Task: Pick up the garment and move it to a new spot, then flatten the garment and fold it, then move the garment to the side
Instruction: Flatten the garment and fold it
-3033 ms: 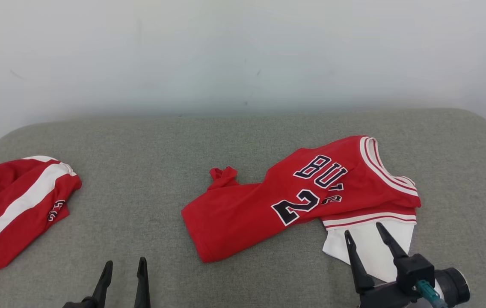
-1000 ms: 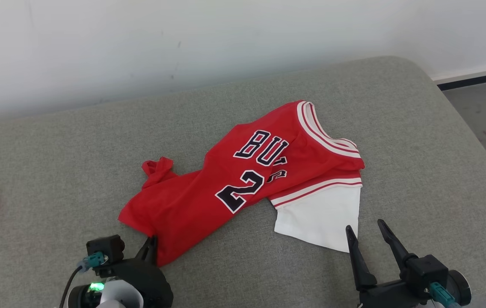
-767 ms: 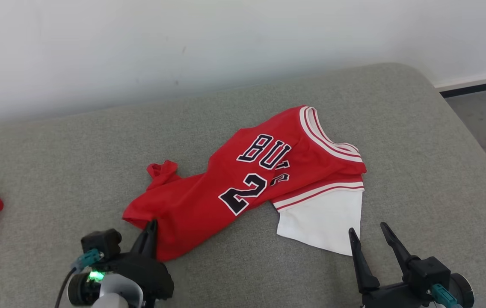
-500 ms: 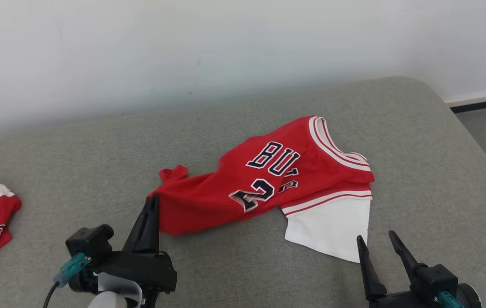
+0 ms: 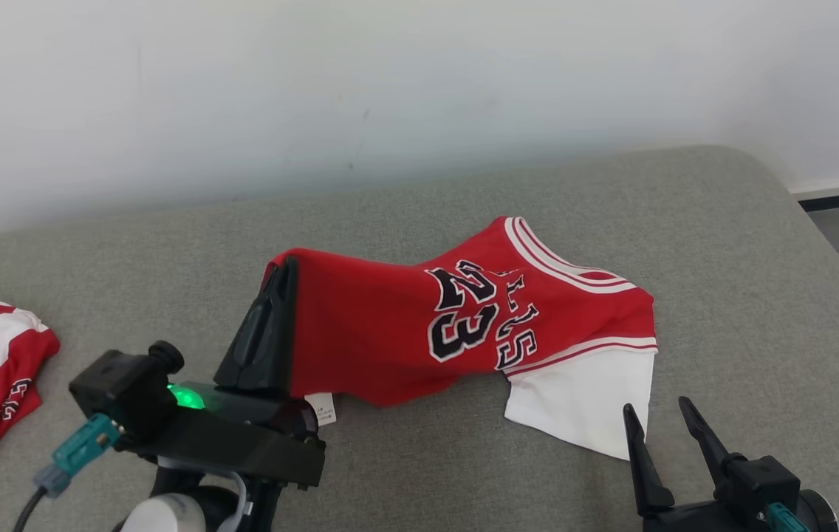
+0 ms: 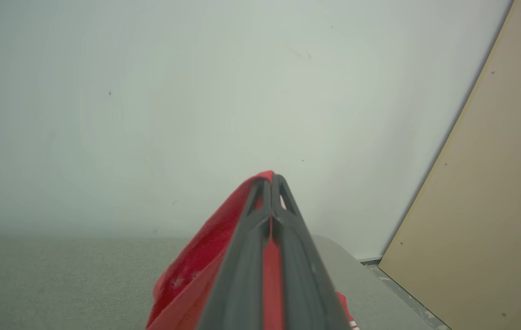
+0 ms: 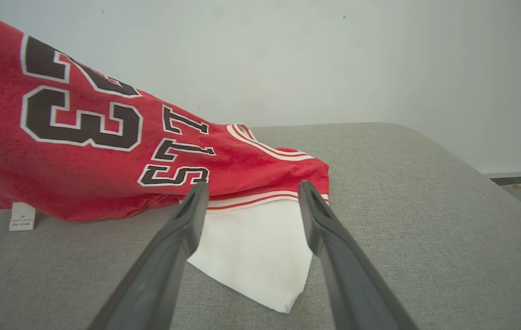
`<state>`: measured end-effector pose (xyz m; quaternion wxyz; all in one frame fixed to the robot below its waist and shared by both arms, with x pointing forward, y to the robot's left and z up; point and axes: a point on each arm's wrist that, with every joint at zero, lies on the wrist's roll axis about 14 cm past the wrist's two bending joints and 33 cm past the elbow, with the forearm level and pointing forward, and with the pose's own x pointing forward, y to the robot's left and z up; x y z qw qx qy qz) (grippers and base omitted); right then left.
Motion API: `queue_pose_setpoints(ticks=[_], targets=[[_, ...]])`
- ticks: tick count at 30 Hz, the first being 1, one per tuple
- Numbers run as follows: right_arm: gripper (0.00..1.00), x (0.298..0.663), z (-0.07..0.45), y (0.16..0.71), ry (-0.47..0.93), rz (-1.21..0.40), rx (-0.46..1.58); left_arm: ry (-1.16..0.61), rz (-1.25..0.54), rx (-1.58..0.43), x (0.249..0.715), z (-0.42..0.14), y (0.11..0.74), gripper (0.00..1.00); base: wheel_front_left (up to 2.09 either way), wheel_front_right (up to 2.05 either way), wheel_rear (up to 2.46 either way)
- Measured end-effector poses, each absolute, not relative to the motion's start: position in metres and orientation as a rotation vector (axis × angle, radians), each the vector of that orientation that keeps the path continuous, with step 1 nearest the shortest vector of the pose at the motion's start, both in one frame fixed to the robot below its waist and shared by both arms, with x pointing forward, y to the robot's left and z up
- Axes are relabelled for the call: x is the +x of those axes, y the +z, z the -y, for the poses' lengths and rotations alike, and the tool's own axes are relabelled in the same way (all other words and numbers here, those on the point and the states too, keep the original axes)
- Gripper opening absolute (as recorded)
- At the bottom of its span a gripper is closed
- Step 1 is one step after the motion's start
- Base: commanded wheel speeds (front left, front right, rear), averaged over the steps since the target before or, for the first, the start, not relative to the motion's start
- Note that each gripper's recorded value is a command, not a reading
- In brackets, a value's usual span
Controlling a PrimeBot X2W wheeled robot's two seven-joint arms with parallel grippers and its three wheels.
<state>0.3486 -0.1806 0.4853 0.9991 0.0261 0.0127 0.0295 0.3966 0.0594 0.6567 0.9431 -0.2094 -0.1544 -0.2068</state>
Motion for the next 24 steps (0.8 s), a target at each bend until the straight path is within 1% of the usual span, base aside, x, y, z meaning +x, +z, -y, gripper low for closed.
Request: queue_pose_setpoints(ticks=[2,6,7,18,24], targets=[[1.00,0.349,0.183,0.483,0.050,-0.030,0.052,-0.421,0.313,-0.403,0.400,-0.060,0.659,0.00,0.00,0.00,0.00],[1.00,0.350,0.185,0.478,0.044,-0.046,0.054,-0.387,0.267,-0.337,0.425,-0.069,0.644,0.00,0.00,0.00,0.00],[1.00,0.350,0.185,0.478,0.044,-0.046,0.054,-0.387,0.267,-0.337,0.425,-0.069,0.644,0.00,0.00,0.00,0.00],[1.00,0.370,0.173,0.467,0.086,-0.085,0.041,-0.273,0.222,-0.110,0.538,-0.100,0.621,0.00,0.00,0.00,0.00],[1.00,0.379,0.177,0.452,0.075,-0.127,0.031,-0.241,0.186,-0.025,0.586,-0.105,0.593,0.00,0.00,0.00,0.00]])
